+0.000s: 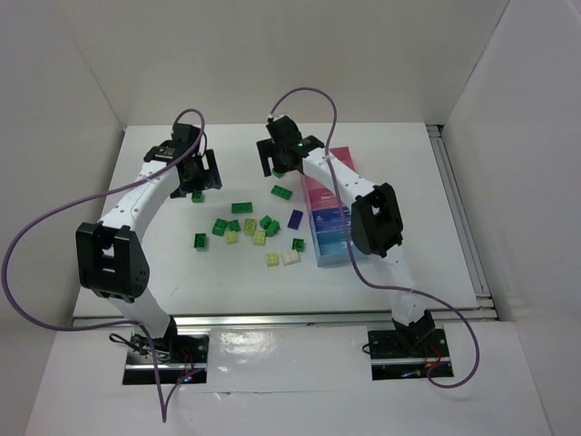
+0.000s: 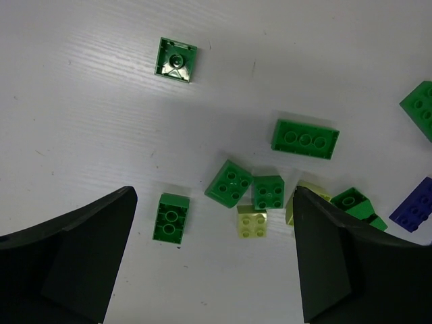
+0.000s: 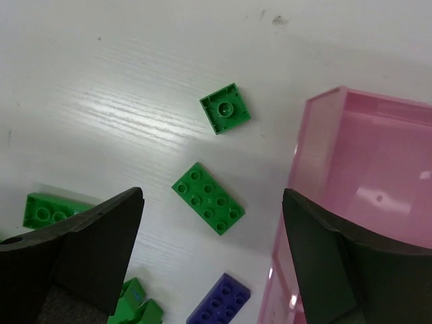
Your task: Sort the legos into containers by color
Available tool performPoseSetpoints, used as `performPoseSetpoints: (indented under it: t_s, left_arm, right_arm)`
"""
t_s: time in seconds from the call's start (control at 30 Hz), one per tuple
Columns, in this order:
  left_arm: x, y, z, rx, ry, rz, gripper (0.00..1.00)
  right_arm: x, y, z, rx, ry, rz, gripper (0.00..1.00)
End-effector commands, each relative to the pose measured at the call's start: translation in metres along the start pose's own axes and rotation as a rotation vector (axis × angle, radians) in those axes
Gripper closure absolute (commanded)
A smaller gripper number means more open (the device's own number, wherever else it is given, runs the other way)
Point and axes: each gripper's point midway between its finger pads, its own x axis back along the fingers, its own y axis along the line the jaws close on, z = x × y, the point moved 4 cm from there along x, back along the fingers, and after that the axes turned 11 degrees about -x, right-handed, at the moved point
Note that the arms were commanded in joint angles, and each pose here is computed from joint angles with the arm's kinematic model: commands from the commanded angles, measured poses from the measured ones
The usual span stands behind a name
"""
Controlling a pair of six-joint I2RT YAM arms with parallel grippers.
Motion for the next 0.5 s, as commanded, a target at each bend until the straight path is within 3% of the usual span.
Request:
performPoseSetpoints:
  t_s: [0.0, 0.23, 0.3, 0.47]
  left_arm:
    - [0.01, -0.001, -0.007, 0.016, -0.01, 0.024, 0.01]
    - [0.0, -0.002, 0.0, 0.018, 0.028, 0.04, 0.01]
    - [-0.002, 0.002, 0.003, 0.024, 0.04, 0.032, 0.01]
    - [-0.005, 0.004, 0.005, 0.015, 0.039, 0.021, 0.01]
  right_arm:
    - [-0.008, 0.012, -0.023, -0.018, -0.049, -0.093, 0.11]
    - [-0.056, 0.001, -0.003, -0.028, 0.001, -0.09, 0.12]
    - [-0.064, 0.001, 0.001, -0.029, -0.001, -0.091, 0.17]
    - [-0.078, -0.003, 0.004, 0.002, -0.025, -0.075, 0.14]
